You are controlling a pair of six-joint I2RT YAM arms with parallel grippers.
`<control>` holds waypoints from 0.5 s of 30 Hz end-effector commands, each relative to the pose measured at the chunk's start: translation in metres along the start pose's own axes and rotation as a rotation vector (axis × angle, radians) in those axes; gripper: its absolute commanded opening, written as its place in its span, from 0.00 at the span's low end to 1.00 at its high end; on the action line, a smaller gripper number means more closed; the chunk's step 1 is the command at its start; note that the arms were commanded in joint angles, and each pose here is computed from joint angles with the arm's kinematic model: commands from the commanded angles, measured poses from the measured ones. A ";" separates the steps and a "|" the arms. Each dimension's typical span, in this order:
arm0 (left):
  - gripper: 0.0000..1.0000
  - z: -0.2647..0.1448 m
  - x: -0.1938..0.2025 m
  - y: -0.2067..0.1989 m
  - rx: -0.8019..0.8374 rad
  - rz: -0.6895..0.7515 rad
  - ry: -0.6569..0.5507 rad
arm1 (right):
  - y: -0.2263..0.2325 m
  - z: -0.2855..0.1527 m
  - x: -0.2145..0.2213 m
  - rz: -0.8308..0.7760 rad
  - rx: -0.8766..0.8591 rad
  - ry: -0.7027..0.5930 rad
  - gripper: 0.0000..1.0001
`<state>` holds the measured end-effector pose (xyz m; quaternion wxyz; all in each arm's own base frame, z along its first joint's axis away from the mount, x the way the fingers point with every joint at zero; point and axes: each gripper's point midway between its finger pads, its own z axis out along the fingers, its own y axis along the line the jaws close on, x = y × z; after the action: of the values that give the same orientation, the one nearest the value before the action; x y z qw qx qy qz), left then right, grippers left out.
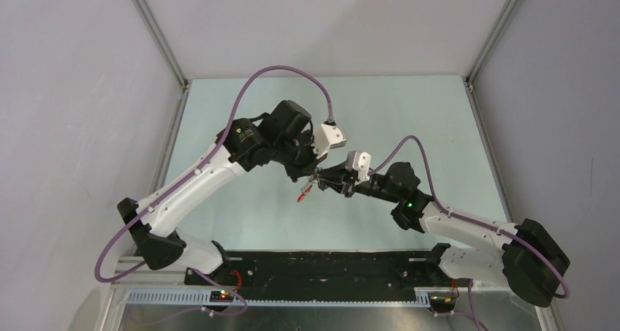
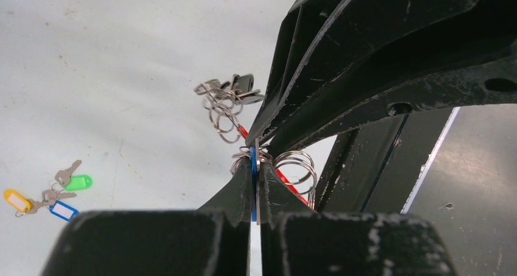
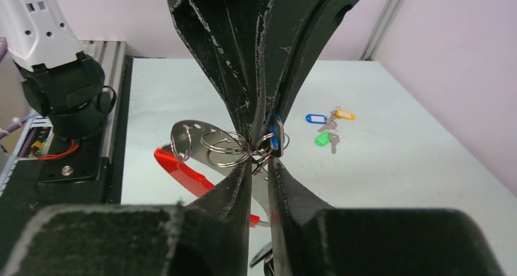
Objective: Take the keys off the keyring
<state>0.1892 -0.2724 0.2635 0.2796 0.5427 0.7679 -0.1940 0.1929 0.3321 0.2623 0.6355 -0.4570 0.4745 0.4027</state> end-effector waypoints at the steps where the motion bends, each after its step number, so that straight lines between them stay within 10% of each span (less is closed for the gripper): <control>1: 0.00 -0.012 -0.016 -0.005 0.008 0.033 -0.076 | -0.016 0.004 -0.032 -0.054 0.087 -0.138 0.17; 6: 0.00 -0.014 -0.016 -0.002 -0.013 0.024 -0.074 | -0.019 0.002 -0.032 -0.058 0.115 -0.145 0.00; 15: 0.00 -0.016 -0.016 0.014 -0.084 -0.056 -0.068 | -0.026 -0.013 -0.034 -0.068 0.158 -0.177 0.00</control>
<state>0.1930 -0.2697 0.2630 0.2829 0.5319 0.7769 -0.1829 0.2047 0.3259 0.2611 0.6634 -0.4226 0.4807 0.3876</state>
